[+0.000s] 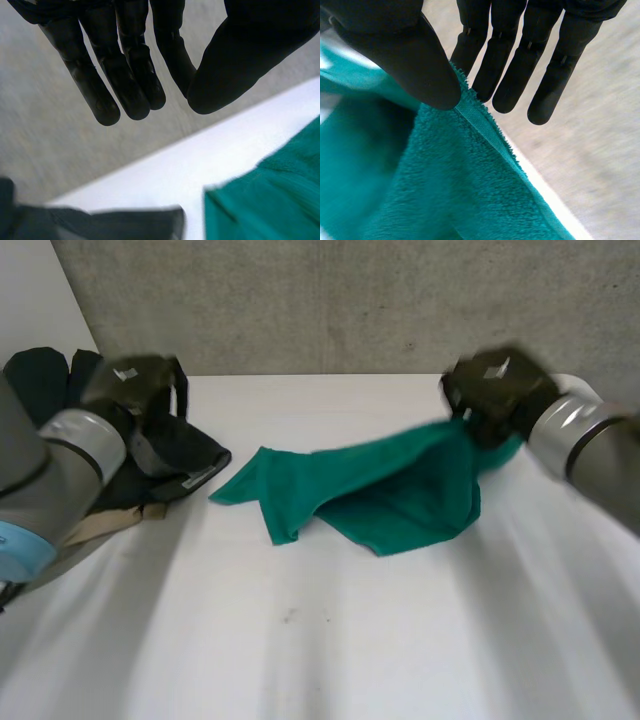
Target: Fold the laundry.
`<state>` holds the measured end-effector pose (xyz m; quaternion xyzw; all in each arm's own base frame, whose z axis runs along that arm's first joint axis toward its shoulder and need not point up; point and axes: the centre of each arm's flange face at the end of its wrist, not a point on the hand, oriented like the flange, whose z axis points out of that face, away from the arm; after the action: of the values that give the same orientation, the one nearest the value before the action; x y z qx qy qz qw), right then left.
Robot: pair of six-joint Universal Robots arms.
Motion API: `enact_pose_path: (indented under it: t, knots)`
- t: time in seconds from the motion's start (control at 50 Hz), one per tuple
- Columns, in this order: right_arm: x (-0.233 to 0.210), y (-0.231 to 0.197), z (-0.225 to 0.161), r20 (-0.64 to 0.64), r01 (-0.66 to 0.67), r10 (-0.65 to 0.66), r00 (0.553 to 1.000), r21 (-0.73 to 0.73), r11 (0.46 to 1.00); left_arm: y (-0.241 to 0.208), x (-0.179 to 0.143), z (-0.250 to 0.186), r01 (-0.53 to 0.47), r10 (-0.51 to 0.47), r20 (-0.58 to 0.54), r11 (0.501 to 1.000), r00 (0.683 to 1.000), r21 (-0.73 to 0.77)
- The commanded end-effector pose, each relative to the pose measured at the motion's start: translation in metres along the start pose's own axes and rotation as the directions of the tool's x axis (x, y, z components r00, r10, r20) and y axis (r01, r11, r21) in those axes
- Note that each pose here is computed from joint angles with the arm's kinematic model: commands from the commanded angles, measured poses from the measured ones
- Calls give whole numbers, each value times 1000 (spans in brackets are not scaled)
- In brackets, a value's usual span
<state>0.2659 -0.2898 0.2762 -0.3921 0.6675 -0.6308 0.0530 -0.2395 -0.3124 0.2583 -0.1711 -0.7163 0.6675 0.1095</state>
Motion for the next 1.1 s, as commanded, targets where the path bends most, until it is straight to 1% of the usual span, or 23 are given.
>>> enact_pose_path:
  t: [0.02, 0.14, 0.26, 0.32, 0.36, 0.38, 0.4, 0.48, 0.52, 0.54, 0.56, 0.6, 0.64, 0.72, 0.8, 0.86, 0.94, 0.96, 1.04, 1.08, 1.1]
  knots:
    - [-28, 50, 22, 111, -54, 71, 991, -146, 988, 27, 15, 0, 8, -11, -39, 997, 999, -80]
    - [-29, 62, 22, 102, -130, 149, 984, -178, 975, 42, 27, -15, -2, -8, -75, 992, 997, -126]
    - [-31, 65, 22, 95, -166, 184, 978, -174, 971, 55, 62, -41, -18, -15, -216, 988, 976, -151]
    - [-30, 61, 21, 87, -186, 201, 976, -159, 970, 61, 72, -44, -18, -17, -243, 990, 970, -138]
    - [-28, 48, 16, 84, -192, 203, 975, -128, 973, 62, 81, -45, -16, -11, -263, 995, 965, -102]
    - [-23, 29, 8, 74, -193, 198, 977, -75, 978, 63, 83, -43, -15, -10, -264, 996, 965, -91]
    - [-22, 19, 3, 73, -194, 197, 978, -48, 980, 64, 86, -42, -11, -11, -267, 997, 964, -82]
    - [-14, -19, -16, 54, -210, 207, 977, 63, 976, 71, 95, -32, 39, -56, -257, 997, 965, -70]
    - [-9, -30, -22, 46, -228, 224, 973, 99, 969, 71, 98, -27, 100, -116, -240, 992, 964, -79]
    - [-6, -45, -31, 42, -243, 240, 970, 144, 959, 72, 100, -25, 121, -138, -235, 989, 962, -85]
    - [-4, -53, -36, 40, -249, 246, 968, 169, 954, 73, 102, -23, 163, -181, -231, 982, 956, -95]
    - [0, -76, -54, 37, -262, 261, 965, 238, 935, 74, 105, -21, 200, -221, -229, 974, 948, -109]
    - [0, -84, -62, 43, -271, 269, 962, 260, 927, 81, 109, -19, 240, -267, -230, 961, 936, -141]
    - [-3, -98, -76, 54, -276, 273, 961, 303, 912, 92, 120, -17, 258, -298, -240, 948, 924, -185]
    - [-9, -113, -93, 72, -279, 271, 960, 343, 897, 103, 134, -17, 243, -293, -263, 948, 919, -208]
    - [-11, -114, -102, 80, -287, 276, 958, 334, 898, 106, 133, -10, 250, -296, -245, 947, 923, -201]
    - [-15, -107, -102, 91, -309, 295, 951, 294, 904, 106, 127, 2, 284, -312, -175, 944, 934, -168]
    - [-15, -106, -101, 90, -310, 296, 951, 291, 905, 103, 122, 6, 303, -324, -145, 942, 935, -147]
    - [-14, -98, -97, 80, -302, 292, 953, 272, 913, 99, 104, 12, 331, -342, -77, 935, 937, -126]
    - [-13, -96, -93, 81, -291, 279, 957, 272, 917, 90, 101, 9, 333, -342, -75, 937, 937, -108]
    - [-10, -93, -91, 68, -284, 276, 959, 267, 921, 71, 92, 3, 327, -332, -72, 942, 940, -70]
